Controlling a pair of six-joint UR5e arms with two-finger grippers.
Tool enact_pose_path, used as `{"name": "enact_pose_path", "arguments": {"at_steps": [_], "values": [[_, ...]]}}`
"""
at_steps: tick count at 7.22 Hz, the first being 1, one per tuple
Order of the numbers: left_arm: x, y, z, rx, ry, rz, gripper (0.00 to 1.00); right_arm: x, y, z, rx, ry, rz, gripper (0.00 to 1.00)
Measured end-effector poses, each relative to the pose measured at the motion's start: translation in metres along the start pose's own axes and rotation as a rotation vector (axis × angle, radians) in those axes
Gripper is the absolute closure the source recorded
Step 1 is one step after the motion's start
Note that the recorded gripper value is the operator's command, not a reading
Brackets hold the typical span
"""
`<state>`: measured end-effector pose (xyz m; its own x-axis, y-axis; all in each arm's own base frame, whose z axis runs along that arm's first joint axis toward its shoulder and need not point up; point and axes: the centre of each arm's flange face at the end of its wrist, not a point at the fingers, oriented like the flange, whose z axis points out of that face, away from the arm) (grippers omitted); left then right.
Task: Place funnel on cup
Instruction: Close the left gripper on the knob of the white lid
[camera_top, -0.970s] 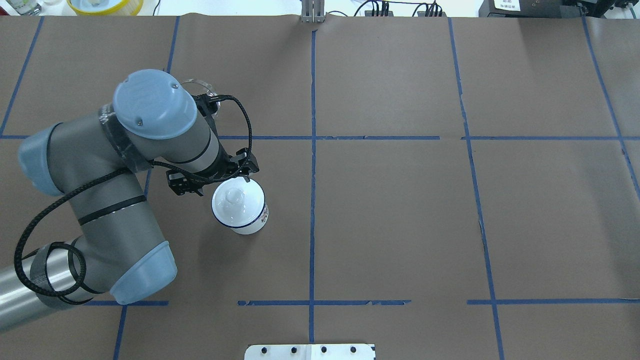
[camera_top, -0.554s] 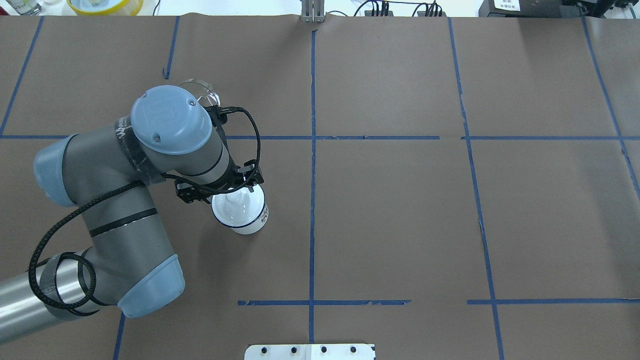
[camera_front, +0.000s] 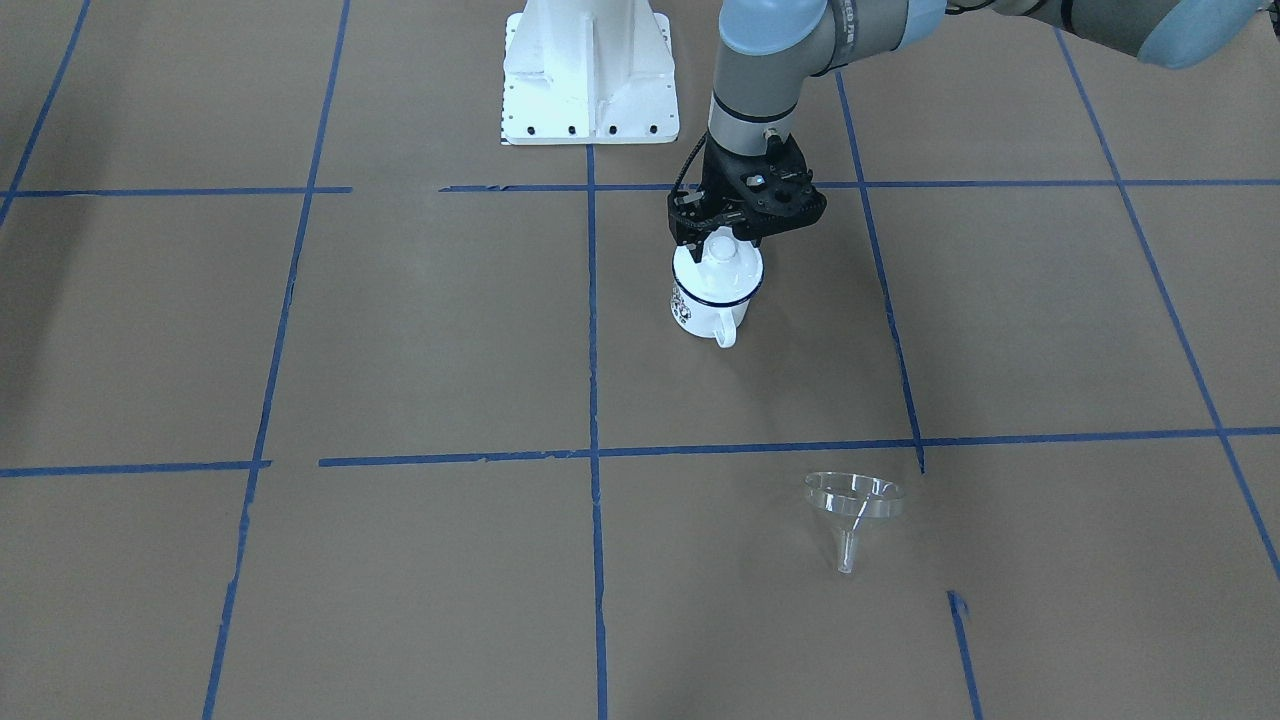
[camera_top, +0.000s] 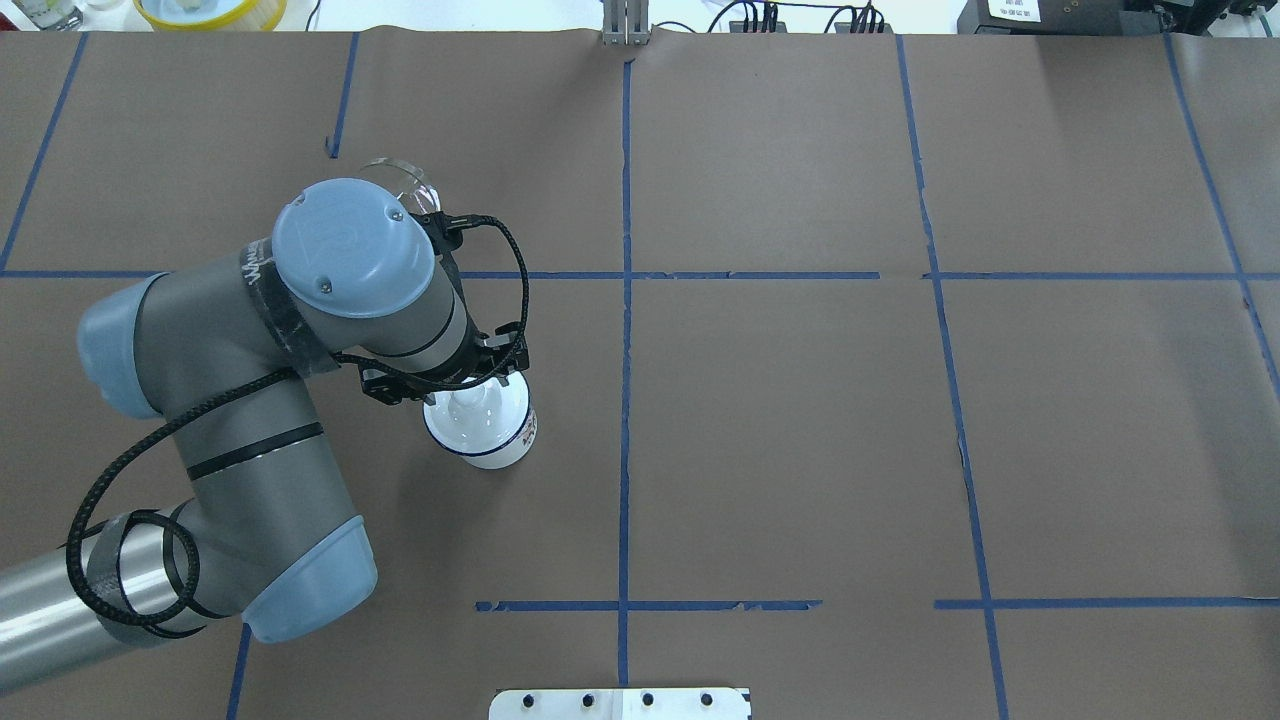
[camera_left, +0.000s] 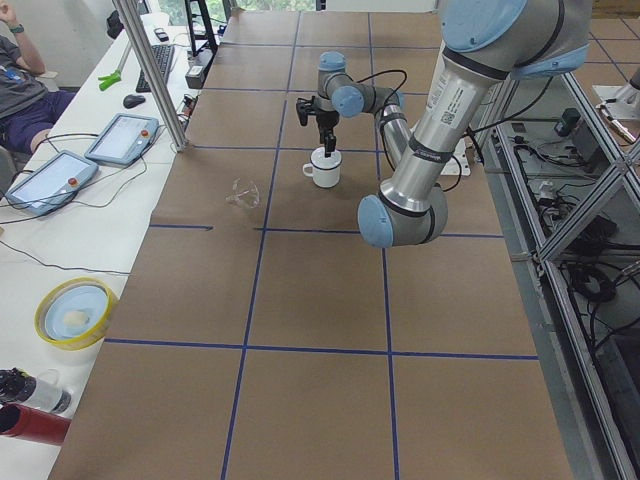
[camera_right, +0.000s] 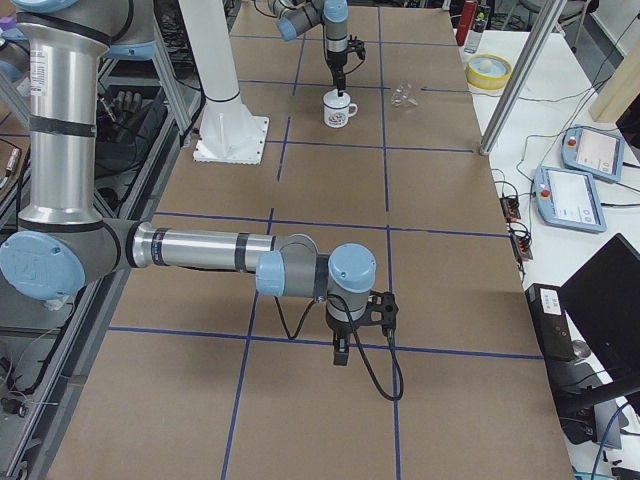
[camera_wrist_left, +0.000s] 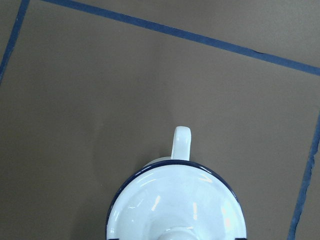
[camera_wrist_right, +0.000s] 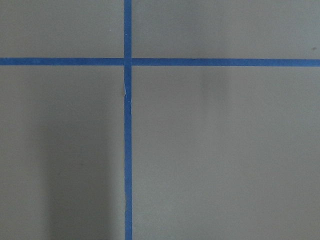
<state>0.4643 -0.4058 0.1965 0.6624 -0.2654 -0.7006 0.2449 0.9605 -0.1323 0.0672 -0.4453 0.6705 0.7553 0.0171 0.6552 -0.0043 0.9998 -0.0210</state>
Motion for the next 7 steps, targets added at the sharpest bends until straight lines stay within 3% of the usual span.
{"name": "enact_pose_path", "arguments": {"at_steps": [4, 5, 7], "values": [[0.0025, -0.0001, 0.0006, 0.000, 0.001, 0.003, 0.24, -0.0002, 0.0000, -0.0002, 0.000, 0.000, 0.000, 0.00], [0.0021, -0.0007, 0.0015, 0.000, -0.001, 0.006, 0.30, -0.0002, 0.0000, -0.0002, 0.000, 0.000, 0.000, 0.00], [0.0015, -0.0013, 0.0025, 0.000, -0.003, 0.009, 0.75, -0.0003, -0.0001, -0.0003, 0.001, 0.000, -0.001, 0.00]]}}
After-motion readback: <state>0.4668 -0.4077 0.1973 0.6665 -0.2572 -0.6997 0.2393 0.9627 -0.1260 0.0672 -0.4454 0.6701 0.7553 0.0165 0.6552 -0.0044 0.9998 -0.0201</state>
